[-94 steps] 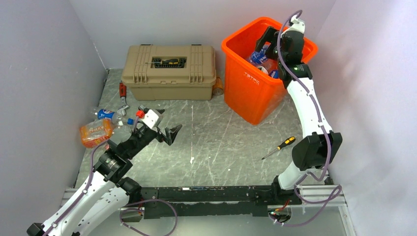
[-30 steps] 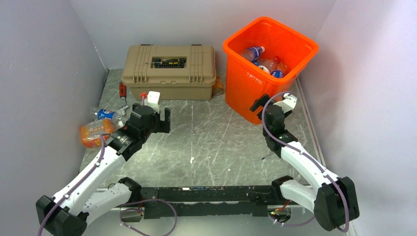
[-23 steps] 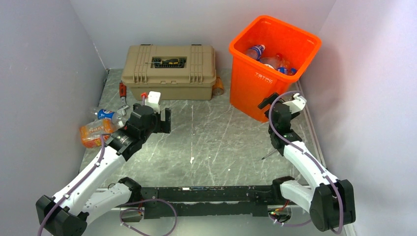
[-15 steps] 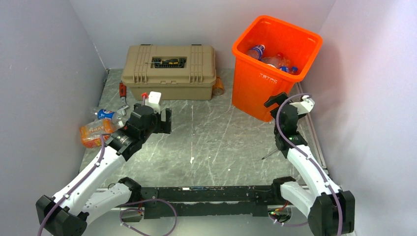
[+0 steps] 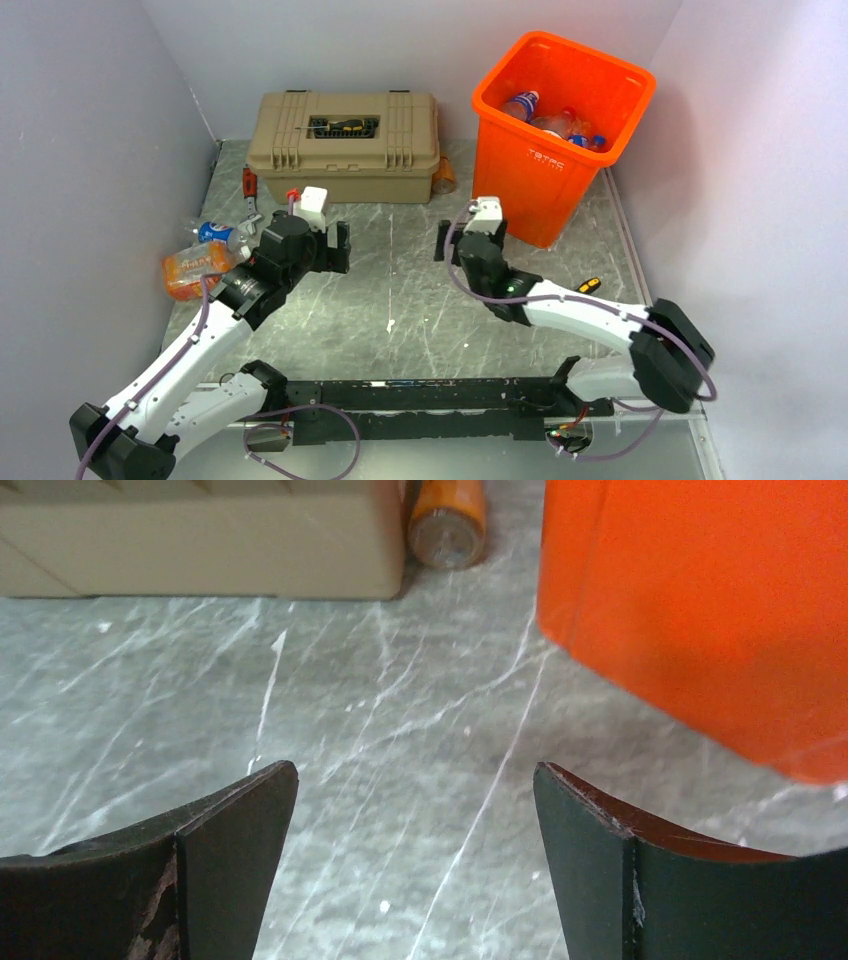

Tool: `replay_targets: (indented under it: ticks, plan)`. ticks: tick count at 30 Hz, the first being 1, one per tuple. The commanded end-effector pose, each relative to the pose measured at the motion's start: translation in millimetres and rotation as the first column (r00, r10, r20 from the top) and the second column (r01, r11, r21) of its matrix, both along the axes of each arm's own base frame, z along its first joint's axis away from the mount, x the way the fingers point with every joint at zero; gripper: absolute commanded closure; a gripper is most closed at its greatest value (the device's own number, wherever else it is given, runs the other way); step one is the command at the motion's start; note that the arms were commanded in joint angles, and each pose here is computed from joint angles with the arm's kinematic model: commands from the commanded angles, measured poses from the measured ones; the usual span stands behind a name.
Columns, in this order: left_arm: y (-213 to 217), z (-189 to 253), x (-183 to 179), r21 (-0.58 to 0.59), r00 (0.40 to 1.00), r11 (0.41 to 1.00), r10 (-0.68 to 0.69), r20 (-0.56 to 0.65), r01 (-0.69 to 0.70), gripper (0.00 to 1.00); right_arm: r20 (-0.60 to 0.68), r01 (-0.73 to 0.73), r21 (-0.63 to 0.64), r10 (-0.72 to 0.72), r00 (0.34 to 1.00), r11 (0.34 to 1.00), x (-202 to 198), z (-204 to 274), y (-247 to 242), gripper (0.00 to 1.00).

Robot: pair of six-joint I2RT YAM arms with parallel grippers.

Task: Put the plastic bottles in the bin
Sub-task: Move the trash bin to the corner of the board.

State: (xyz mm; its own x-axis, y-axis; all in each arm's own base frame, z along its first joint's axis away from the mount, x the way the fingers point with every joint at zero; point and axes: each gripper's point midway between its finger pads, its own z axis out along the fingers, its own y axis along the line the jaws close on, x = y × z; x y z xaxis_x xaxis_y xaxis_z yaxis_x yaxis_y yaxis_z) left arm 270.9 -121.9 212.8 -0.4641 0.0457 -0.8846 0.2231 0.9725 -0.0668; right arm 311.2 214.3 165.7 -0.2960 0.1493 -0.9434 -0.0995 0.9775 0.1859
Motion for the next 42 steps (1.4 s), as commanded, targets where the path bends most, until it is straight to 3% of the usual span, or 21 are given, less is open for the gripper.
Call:
replay_targets:
  ticks: [1, 6, 10, 19, 28, 42]
  plan:
    - [-5.5, 24.7, 2.4, -0.046, 0.999, 0.999, -0.015, 0.048, 0.017, 0.01, 0.178, 0.097, -0.096, -0.079, 0.981, 0.991, 37.6, 58.9, 3.2, 0.08]
    - [-5.7, 25.4, 2.0, -0.049, 0.999, 0.999, -0.017, 0.052, 0.019, 0.01, 0.242, 0.125, -0.207, -0.073, 0.968, 0.97, 84.3, 83.3, 33.8, 0.08]
    - [-5.6, 25.5, 1.5, -0.049, 0.999, 0.999, -0.017, 0.05, 0.02, 0.01, 0.278, 0.192, -0.353, -0.094, 0.956, 0.916, 118.9, 79.0, 40.4, 0.07]
    - [-7.9, 29.3, -0.5, -0.064, 0.998, 0.997, -0.031, 0.06, 0.034, 0.01, 0.235, 0.283, -0.314, -0.215, 0.948, 0.906, 164.3, 54.4, 1.6, 0.07]
    - [-10.7, 27.2, -0.1, -0.067, 0.998, 0.997, -0.041, 0.05, 0.044, 0.01, 0.176, 0.366, -0.299, -0.326, 0.929, 0.881, 172.9, 34.3, -48.1, 0.06]
    - [-14.7, 24.7, 0.1, -0.074, 0.998, 0.996, -0.055, 0.037, 0.058, 0.01, 0.118, 0.499, -0.223, -0.485, 0.867, 0.838, 140.8, 26.7, -128.0, 0.04]
